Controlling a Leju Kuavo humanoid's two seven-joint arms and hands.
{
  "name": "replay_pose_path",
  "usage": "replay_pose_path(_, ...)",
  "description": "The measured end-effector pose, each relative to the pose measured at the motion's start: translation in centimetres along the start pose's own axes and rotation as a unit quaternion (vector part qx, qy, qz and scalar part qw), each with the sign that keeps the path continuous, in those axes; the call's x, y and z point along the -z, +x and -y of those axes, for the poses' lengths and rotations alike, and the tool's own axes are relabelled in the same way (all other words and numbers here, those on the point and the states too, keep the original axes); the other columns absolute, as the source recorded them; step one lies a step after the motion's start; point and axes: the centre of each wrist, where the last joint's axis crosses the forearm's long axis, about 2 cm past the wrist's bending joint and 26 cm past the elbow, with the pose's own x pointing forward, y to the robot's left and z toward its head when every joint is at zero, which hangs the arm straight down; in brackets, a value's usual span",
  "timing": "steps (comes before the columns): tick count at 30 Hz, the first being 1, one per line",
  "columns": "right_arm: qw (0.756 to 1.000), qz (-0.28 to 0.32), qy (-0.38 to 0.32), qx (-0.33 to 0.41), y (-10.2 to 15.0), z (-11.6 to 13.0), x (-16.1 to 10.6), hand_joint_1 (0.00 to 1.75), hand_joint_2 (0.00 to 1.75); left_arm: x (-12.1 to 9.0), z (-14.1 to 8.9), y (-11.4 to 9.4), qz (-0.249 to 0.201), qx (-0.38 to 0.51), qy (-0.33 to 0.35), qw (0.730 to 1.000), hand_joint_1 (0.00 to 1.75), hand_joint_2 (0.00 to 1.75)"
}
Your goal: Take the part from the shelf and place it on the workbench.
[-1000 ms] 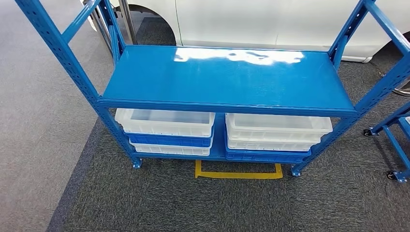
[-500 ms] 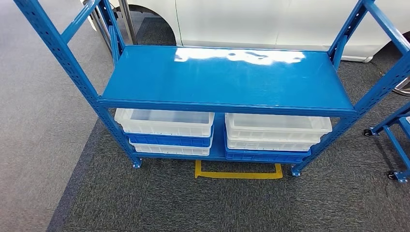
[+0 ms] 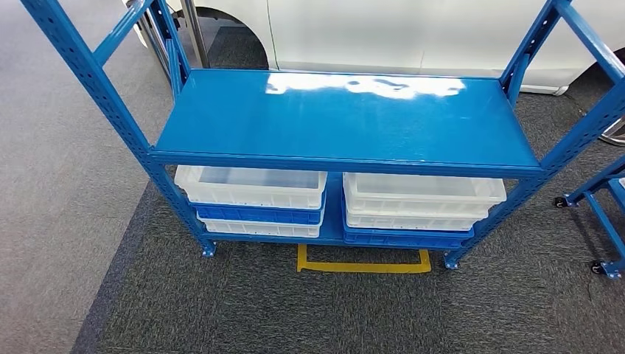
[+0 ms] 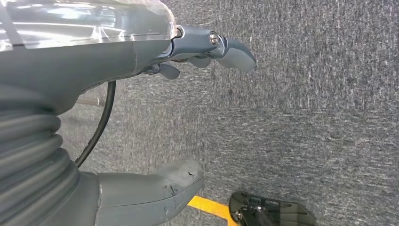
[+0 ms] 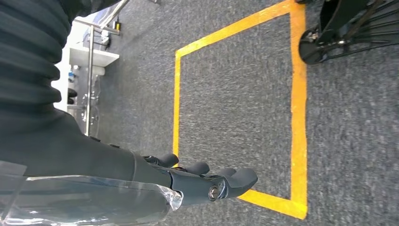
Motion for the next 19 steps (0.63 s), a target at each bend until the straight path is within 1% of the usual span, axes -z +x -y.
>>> replay_pose_path(2, 1.000, 0.003, -0.002, 0.003, -0.1, 0.3, 0.0, 0.00, 1.75, 0.0, -0.2, -0.1, -0.003, -0.002, 0.002, 1.000, 0.00, 1.75)
replay_pose_path(3, 1.000, 0.004, -0.003, 0.004, -0.1, 0.5, 0.0, 0.00, 1.31, 0.0, -0.3, -0.1, -0.004, -0.003, 0.002, 1.000, 0.00, 1.75)
replay_pose_path(6, 1.000, 0.008, -0.006, 0.008, -0.2, 0.9, 0.1, 0.00, 0.00, 0.0, -0.6, -0.2, -0.007, -0.007, 0.002, 1.000, 0.00, 0.44)
replay_pose_path(7, 1.000, 0.010, -0.007, 0.009, -0.2, 1.0, 0.1, 0.00, 0.00, 0.0, -0.7, -0.2, -0.008, -0.008, 0.002, 1.000, 0.00, 0.00)
replay_pose_path(19, 0.999, 0.030, -0.007, 0.022, -0.5, 2.5, 0.2, 0.00, 0.00, -0.1, -1.4, -0.7, -0.024, -0.024, -0.002, 0.999, 0.00, 0.00)
